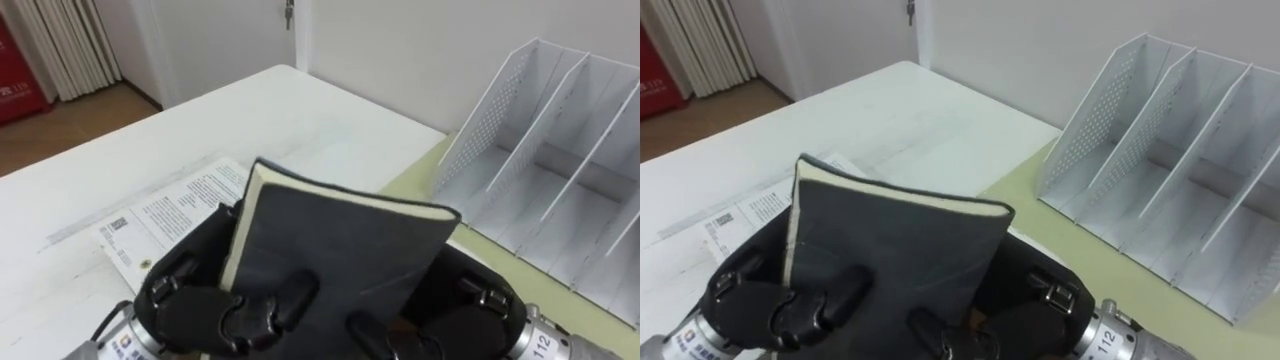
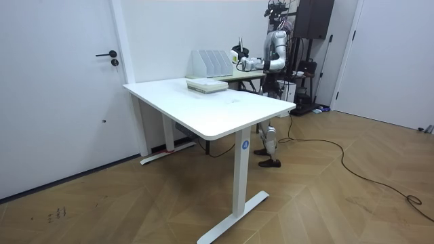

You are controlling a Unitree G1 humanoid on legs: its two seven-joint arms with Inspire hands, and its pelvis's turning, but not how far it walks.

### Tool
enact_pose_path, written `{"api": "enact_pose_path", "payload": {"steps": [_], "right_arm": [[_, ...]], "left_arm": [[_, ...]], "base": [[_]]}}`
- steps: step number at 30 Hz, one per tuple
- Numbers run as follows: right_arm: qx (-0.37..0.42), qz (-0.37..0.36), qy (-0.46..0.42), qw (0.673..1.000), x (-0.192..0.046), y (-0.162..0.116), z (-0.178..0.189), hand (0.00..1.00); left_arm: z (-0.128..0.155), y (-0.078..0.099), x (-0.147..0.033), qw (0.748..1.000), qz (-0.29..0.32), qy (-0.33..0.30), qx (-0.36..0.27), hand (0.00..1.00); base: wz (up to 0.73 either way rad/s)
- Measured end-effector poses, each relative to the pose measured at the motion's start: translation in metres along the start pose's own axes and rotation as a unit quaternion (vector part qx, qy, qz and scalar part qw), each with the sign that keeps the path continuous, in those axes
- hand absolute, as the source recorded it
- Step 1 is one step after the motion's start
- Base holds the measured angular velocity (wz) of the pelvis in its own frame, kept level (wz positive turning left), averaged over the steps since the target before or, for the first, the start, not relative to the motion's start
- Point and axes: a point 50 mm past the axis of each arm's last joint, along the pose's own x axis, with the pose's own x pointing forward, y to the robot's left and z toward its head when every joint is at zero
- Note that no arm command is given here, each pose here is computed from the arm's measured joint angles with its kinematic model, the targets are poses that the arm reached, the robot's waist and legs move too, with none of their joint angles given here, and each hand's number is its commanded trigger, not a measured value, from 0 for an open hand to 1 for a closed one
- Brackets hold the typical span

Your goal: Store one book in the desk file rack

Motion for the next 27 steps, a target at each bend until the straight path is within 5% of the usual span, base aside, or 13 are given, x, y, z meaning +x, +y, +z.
{"api": "enact_pose_path", "payload": {"steps": [13, 15, 16, 17, 27], "right_arm": [[0.003, 0.004, -0.002, 1.000, -0.0007, 0.0004, 0.0004, 1.00], [0.004, 0.006, -0.005, 1.000, -0.0002, 0.0009, 0.0011, 1.00], [0.002, 0.008, -0.006, 1.000, 0.0002, 0.0014, 0.0019, 1.00], [0.002, 0.008, -0.007, 1.000, 0.0003, 0.0016, 0.0023, 1.00], [-0.001, 0.009, -0.006, 1.000, -0.0016, 0.0004, 0.0039, 1.00]], "left_arm": [[-0.0004, 0.0005, -0.0012, 1.000, -0.005, 0.003, -0.005, 1.00], [0.0000, 0.0003, -0.0010, 1.000, -0.007, 0.000, -0.008, 0.71], [0.0002, 0.0002, -0.0010, 1.000, -0.008, -0.002, -0.010, 0.29], [0.0003, 0.0001, -0.0010, 1.000, -0.009, -0.003, -0.011, 0.00], [0.0015, 0.0012, -0.0018, 1.000, -0.005, -0.005, -0.009, 0.00]], "base": [[0.00], [0.00], [0.00], [0.00], [0.00]]}}
